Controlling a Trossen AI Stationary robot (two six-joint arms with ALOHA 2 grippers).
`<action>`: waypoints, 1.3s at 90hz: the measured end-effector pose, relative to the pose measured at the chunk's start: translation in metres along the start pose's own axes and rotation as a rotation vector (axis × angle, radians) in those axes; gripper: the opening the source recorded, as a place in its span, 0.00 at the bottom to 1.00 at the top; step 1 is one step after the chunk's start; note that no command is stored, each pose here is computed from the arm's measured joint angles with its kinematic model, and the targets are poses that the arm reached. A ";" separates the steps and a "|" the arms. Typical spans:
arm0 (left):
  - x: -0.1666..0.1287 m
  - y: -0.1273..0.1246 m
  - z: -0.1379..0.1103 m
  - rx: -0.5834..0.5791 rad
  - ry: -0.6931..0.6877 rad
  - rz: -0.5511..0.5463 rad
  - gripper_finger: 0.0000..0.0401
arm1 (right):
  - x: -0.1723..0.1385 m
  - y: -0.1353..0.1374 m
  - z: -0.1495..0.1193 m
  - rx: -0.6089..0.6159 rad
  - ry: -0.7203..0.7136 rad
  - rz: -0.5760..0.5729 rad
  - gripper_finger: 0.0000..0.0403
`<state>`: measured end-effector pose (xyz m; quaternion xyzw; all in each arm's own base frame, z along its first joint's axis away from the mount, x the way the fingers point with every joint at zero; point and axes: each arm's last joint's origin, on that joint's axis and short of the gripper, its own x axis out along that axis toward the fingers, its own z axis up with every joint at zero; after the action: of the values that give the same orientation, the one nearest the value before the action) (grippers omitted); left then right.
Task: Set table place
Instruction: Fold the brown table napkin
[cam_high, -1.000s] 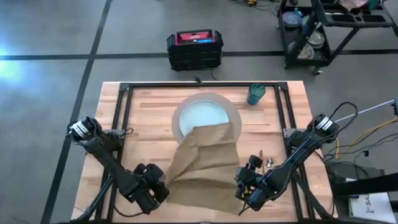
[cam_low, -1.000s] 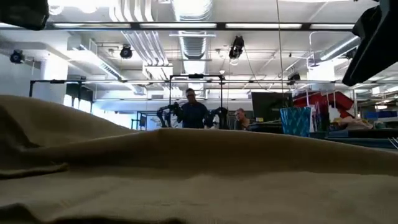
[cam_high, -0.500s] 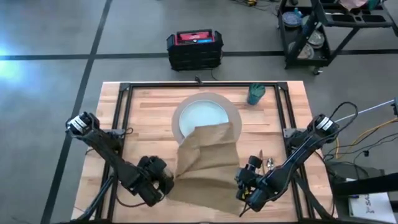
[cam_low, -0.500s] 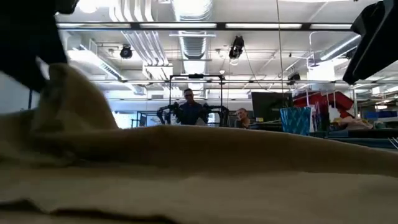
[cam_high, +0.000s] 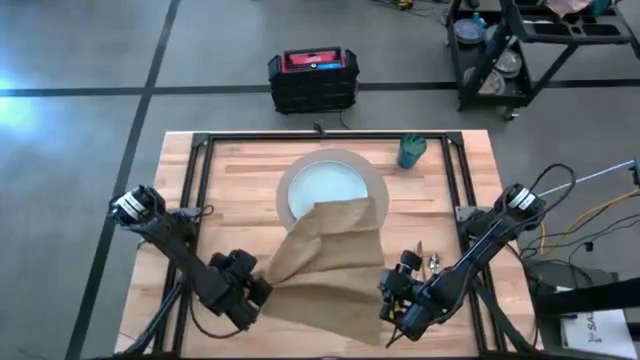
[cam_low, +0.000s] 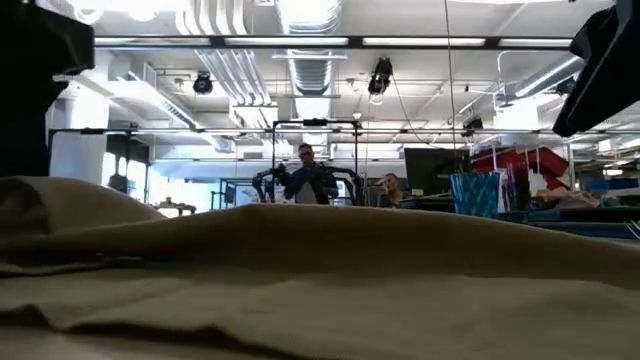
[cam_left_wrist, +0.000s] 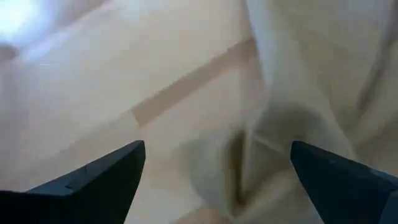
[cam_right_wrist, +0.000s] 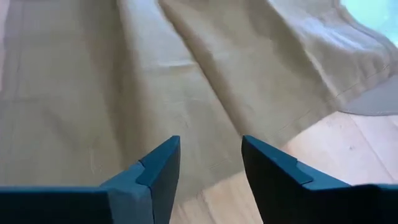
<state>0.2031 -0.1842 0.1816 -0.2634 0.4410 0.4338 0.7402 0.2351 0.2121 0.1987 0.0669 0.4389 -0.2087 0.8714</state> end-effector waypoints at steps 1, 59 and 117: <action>-0.001 0.000 0.001 -0.003 -0.014 -0.008 0.97 | 0.000 0.000 0.000 0.001 0.000 0.001 0.39; 0.022 -0.071 0.114 0.257 -0.284 -0.291 0.97 | 0.000 0.003 0.001 0.016 -0.011 0.030 0.35; 0.097 -0.103 0.128 0.316 -0.003 -0.184 0.93 | 0.001 0.003 -0.009 0.015 0.001 0.030 0.34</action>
<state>0.3700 -0.0953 0.1578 -0.1825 0.4765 0.2899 0.8097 0.2302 0.2169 0.1926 0.0800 0.4365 -0.1989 0.8738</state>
